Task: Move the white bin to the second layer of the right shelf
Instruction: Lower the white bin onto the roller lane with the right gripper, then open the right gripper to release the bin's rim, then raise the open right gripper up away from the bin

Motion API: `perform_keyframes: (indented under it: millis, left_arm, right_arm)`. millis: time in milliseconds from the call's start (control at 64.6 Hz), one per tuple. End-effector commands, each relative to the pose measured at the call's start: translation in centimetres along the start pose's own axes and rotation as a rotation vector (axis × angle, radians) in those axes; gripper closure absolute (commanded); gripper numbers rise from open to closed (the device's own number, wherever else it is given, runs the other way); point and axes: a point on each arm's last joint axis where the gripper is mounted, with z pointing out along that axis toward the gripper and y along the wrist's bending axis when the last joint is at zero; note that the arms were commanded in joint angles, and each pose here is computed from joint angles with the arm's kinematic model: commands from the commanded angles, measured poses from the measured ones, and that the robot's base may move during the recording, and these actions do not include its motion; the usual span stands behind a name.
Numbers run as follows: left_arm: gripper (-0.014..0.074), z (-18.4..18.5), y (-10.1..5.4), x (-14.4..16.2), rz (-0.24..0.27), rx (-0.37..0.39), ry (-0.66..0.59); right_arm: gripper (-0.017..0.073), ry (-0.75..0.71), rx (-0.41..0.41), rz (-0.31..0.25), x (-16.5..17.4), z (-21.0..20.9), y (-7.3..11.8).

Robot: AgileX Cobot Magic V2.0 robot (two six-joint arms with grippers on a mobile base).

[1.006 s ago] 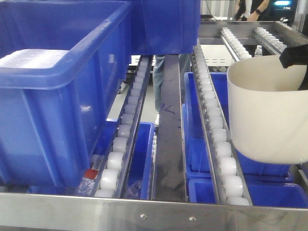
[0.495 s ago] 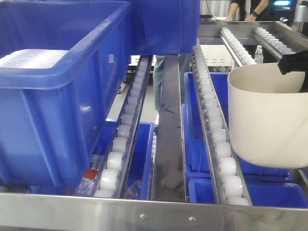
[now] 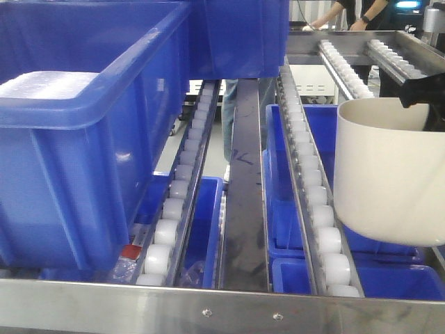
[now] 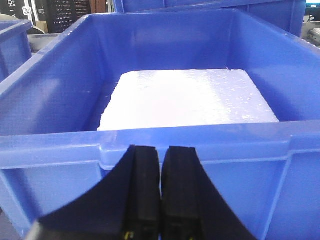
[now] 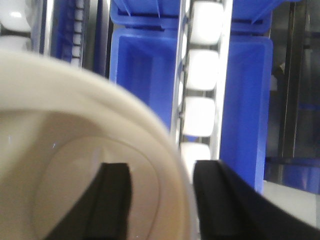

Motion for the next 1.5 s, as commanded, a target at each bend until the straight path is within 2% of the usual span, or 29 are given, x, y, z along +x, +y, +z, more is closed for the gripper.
perform_keyframes:
  millis: [0, 341, 821, 913, 1099, 1486]
  left_arm:
    - [0.0509, 0.0, 0.0, 0.4, -0.009, -0.003, -0.061]
    - [0.0509, 0.0, 0.0, 0.4, -0.009, -0.003, -0.061]
    - [0.0509, 0.0, 0.0, 0.4, -0.009, -0.003, -0.061]
    - [0.0509, 0.0, 0.0, 0.4, -0.009, -0.003, -0.061]
    - [0.0509, 0.0, 0.0, 0.4, -0.009, -0.003, -0.061]
    - [0.0509, 0.0, 0.0, 0.4, -0.009, -0.003, -0.061]
  right_arm:
    - [0.0123, -0.152, -0.022, -0.001, -2.0, -2.1, 0.3]
    - [0.0123, -0.216, -0.031, -0.001, -2.5, -3.8, 0.3]
    - [0.0130, -0.346, -0.051, -0.001, -2.9, -8.5, 0.4]
    - [0.0217, -0.398, -0.059, -0.001, -2.9, -10.1, 0.4]
    - [0.0519, -0.508, -0.059, 0.011, -2.7, -13.8, -0.1]
    - [0.0503, -0.648, -0.071, 0.016, -0.1, -18.1, -0.6]
